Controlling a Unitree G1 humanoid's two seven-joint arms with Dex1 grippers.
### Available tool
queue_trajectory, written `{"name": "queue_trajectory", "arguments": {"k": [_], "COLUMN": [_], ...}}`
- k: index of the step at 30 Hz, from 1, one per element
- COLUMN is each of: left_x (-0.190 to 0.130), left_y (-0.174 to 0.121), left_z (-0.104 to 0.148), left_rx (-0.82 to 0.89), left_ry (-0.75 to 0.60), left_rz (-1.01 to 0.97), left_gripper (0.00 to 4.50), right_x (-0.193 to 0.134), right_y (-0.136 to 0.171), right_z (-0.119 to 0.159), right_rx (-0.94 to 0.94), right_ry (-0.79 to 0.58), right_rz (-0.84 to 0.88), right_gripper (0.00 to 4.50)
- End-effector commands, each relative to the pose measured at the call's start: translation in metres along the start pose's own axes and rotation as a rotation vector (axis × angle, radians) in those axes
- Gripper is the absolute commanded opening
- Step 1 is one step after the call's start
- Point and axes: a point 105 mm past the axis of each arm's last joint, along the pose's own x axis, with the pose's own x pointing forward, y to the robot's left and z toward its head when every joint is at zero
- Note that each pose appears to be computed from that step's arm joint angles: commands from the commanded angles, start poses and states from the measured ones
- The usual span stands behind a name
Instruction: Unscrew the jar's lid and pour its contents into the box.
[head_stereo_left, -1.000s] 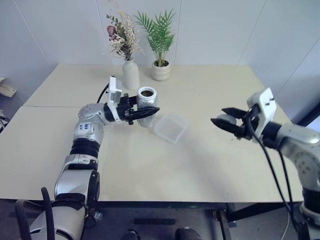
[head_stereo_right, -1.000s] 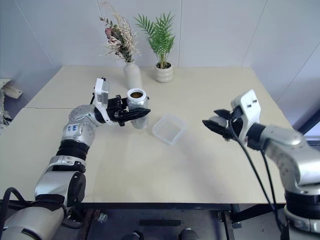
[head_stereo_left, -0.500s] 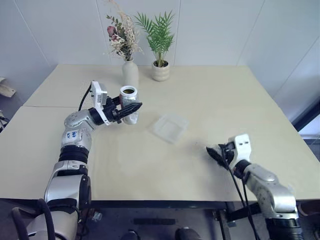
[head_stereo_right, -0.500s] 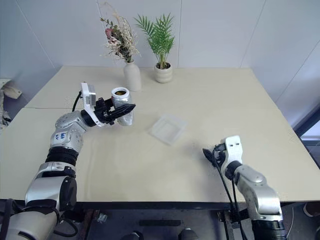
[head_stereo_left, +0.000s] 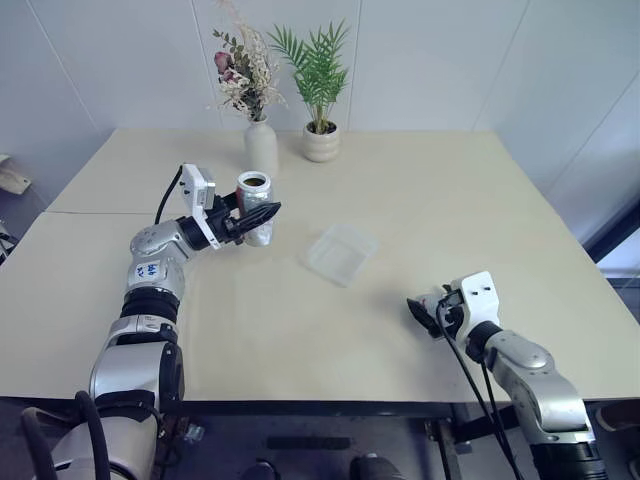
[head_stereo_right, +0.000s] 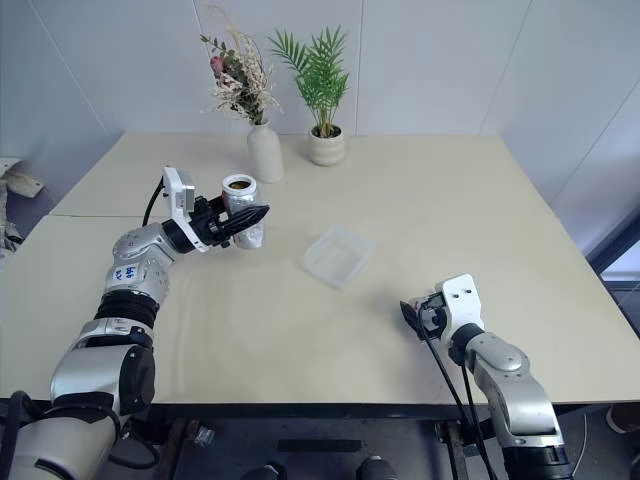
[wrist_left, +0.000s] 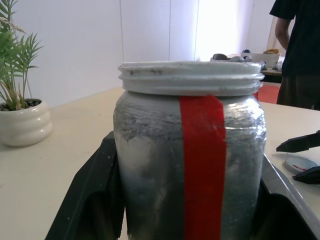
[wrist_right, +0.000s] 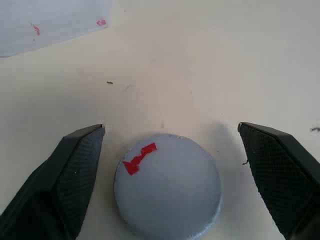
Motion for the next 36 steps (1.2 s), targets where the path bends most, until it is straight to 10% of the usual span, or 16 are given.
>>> {"name": "queue_trajectory", "arguments": {"k": [1, 11, 26, 36], "left_x": [0.011, 0.055, 0.109, 0.128], "left_y": [0.001, -0.013, -0.025, -0.046], "left_z": [0.017, 0.02, 0.017, 0.009], "left_rx": [0.076, 0.381, 1.404, 1.897], "left_ry": [-0.015, 0.128, 0.502, 0.366], "left_rz": [-0.026, -0.132, -0.298, -0.478], "left_gripper": [2.25, 2.25, 2.25, 2.25], "right_x": [-0.012, -0.074, -0.096, -0.091], "right_y": [0.004, 0.042, 0.037, 0.027], "right_z": [0.036, 0.096, 0.127, 0.126], "right_rx": [-0.075, -0.193, -0.242, -0.239], "right_ry": [-0.084, -0.192, -0.212, -0.199], "right_rz": [0.064, 0.542, 0.588, 0.553], "right_gripper": [4.48, 4.48, 4.48, 4.48]}}
